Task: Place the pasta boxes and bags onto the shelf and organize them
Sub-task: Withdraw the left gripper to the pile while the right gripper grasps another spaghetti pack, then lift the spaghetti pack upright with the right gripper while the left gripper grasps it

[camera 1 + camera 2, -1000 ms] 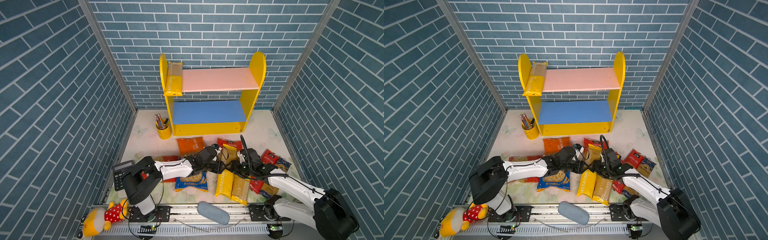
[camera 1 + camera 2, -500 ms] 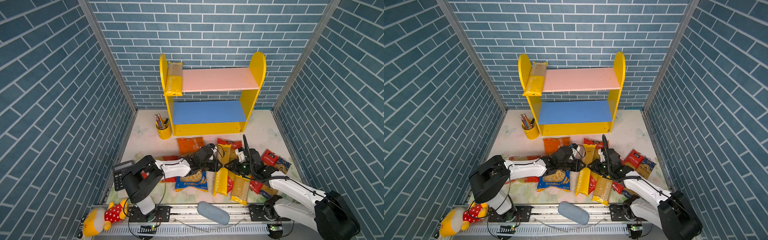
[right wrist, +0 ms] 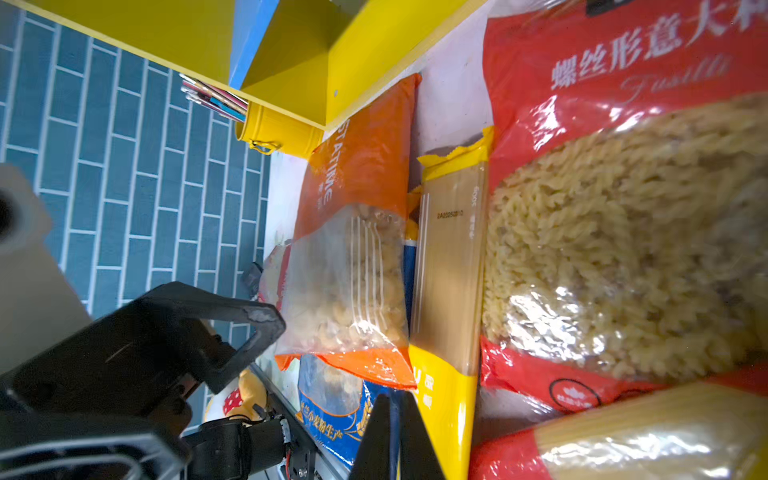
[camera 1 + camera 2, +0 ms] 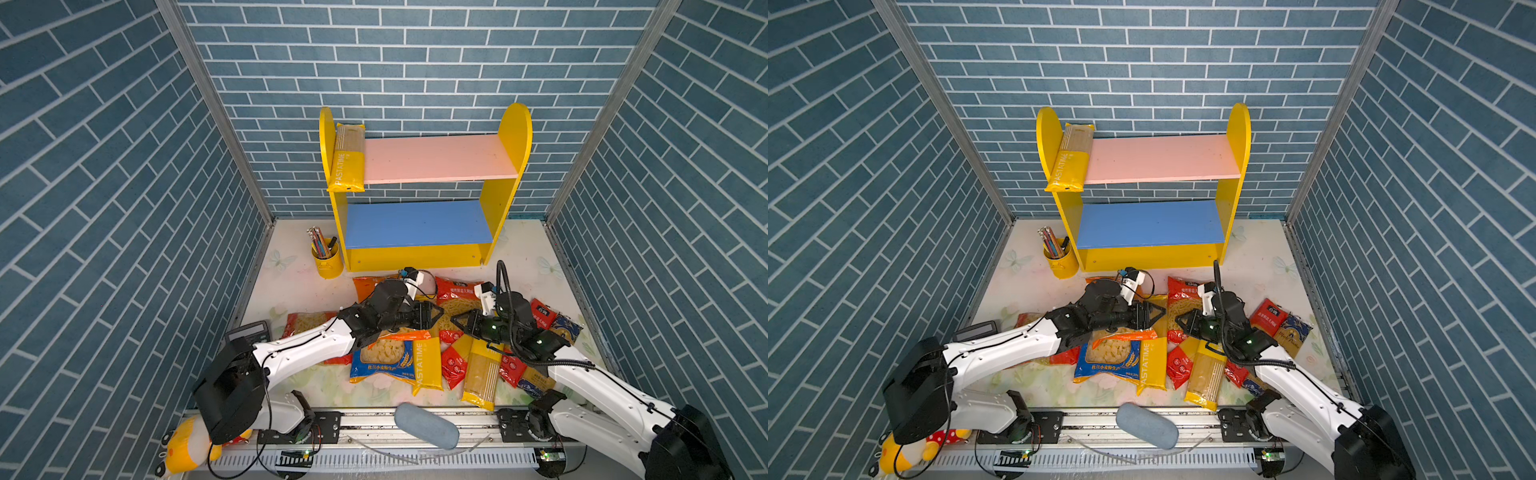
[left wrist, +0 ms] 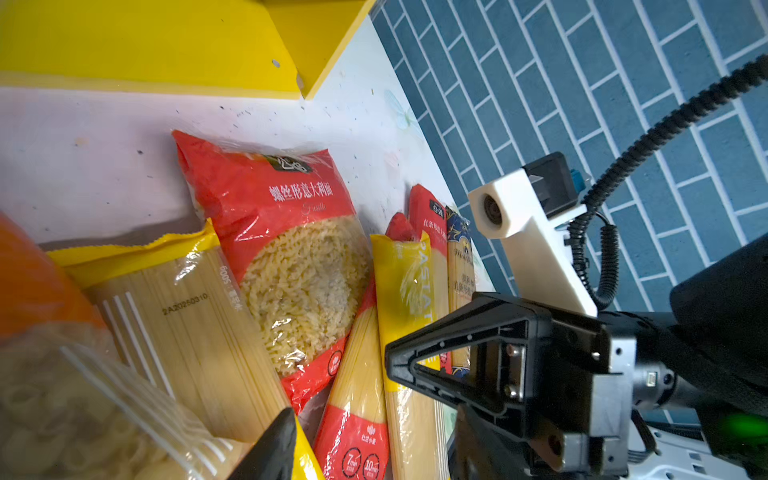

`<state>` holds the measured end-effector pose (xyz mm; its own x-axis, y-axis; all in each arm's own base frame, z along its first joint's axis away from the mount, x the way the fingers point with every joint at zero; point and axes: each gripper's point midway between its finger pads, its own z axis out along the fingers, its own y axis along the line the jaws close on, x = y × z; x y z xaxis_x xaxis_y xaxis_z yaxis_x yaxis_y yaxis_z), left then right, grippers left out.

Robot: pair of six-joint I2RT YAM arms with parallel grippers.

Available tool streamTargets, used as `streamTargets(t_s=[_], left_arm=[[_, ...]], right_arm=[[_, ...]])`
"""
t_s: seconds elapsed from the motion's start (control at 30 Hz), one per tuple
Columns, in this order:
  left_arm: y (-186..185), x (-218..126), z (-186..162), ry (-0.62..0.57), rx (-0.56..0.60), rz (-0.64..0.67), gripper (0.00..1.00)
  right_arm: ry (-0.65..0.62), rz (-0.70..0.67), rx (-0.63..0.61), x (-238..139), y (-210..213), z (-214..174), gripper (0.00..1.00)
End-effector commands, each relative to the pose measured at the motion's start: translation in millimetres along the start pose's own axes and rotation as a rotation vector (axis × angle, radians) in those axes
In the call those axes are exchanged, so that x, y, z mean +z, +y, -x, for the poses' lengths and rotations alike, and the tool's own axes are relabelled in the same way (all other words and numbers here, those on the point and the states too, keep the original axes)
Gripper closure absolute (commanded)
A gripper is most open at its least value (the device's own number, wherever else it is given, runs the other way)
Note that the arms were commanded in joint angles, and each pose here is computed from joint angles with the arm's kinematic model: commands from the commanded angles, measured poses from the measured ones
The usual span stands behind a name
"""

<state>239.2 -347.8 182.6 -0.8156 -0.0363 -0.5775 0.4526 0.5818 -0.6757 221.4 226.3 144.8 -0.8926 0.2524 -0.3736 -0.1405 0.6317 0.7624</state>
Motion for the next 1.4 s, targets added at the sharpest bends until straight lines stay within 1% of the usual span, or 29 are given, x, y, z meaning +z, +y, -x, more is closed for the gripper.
streamTargets(t_s=[0.0, 0.07, 0.1, 0.13, 0.27, 0.37, 0.43, 0.57, 0.6, 0.67, 0.77, 0.8, 0.87, 0.93, 1.07, 1.2, 1.27, 1.37], left_arm=[[14.4, 3.1, -7.9, 0.026, 0.010, 0.046, 0.39], [21.6, 8.9, -14.4, 0.047, 0.005, 0.059, 0.40], [25.0, 11.6, -17.3, 0.055, 0.004, 0.066, 0.41], [31.3, 15.2, -22.5, 0.068, 0.000, 0.079, 0.42], [54.5, 20.3, -37.8, 0.095, -0.017, 0.129, 0.44], [76.2, 15.3, -44.7, 0.097, -0.058, 0.167, 0.45], [91.3, 9.5, -51.6, 0.097, -0.090, 0.194, 0.46], [104.0, 1.8, -61.4, 0.104, -0.099, 0.233, 0.46], [107.2, 0.1, -63.9, 0.107, -0.101, 0.246, 0.46], [112.2, -3.7, -65.1, 0.099, -0.106, 0.269, 0.46], [108.2, -5.2, -58.0, 0.076, -0.109, 0.259, 0.46], [104.2, -5.8, -54.3, 0.070, -0.105, 0.250, 0.45], [99.6, -10.7, -45.1, 0.054, -0.098, 0.244, 0.45], [91.3, -22.2, -28.4, 0.011, -0.094, 0.213, 0.43], [71.5, -49.8, 6.3, -0.067, -0.063, 0.163, 0.38], [52.3, -72.9, 28.1, -0.094, -0.020, 0.126, 0.28], [47.1, -81.0, 36.4, -0.118, -0.036, 0.089, 0.25], [35.9, -87.8, 48.1, -0.174, -0.088, -0.008, 0.19]], right_arm=[[0.062, -0.118, 0.028, 6.5, -23.1, -10.7, 0.76], [0.098, -0.135, 0.041, 15.1, -29.5, -21.9, 0.65], [0.112, -0.156, 0.038, 18.3, -31.6, -26.5, 0.61], [0.132, -0.175, 0.038, 21.7, -33.5, -31.7, 0.59], [0.193, -0.212, 0.066, 34.7, -40.1, -53.1, 0.56], [0.227, -0.223, 0.076, 42.1, -44.5, -66.7, 0.52], [0.248, -0.212, 0.078, 50.0, -44.0, -72.8, 0.49], [0.276, -0.192, 0.085, 68.8, -42.6, -78.3, 0.48], [0.279, -0.182, 0.092, 74.8, -42.1, -78.7, 0.49], [0.276, -0.154, 0.105, 84.5, -40.0, -79.6, 0.54], [0.235, -0.080, 0.098, 89.9, -29.4, -74.2, 0.70], [0.211, -0.054, 0.088, 87.9, -25.6, -70.9, 0.76], [0.164, 0.008, 0.063, 79.6, -12.6, -62.8, 0.86], [0.139, 0.053, 0.025, 68.4, -0.8, -57.6, 0.93], [0.123, 0.050, -0.044, 44.5, 8.9, -51.6, 0.97], [0.068, 0.075, -0.144, 14.6, 36.7, -32.8, 1.00], [0.030, 0.107, -0.188, 0.7, 54.9, -20.7, 1.00], [-0.015, 0.202, -0.236, -14.5, 89.7, -6.2, 1.00]])
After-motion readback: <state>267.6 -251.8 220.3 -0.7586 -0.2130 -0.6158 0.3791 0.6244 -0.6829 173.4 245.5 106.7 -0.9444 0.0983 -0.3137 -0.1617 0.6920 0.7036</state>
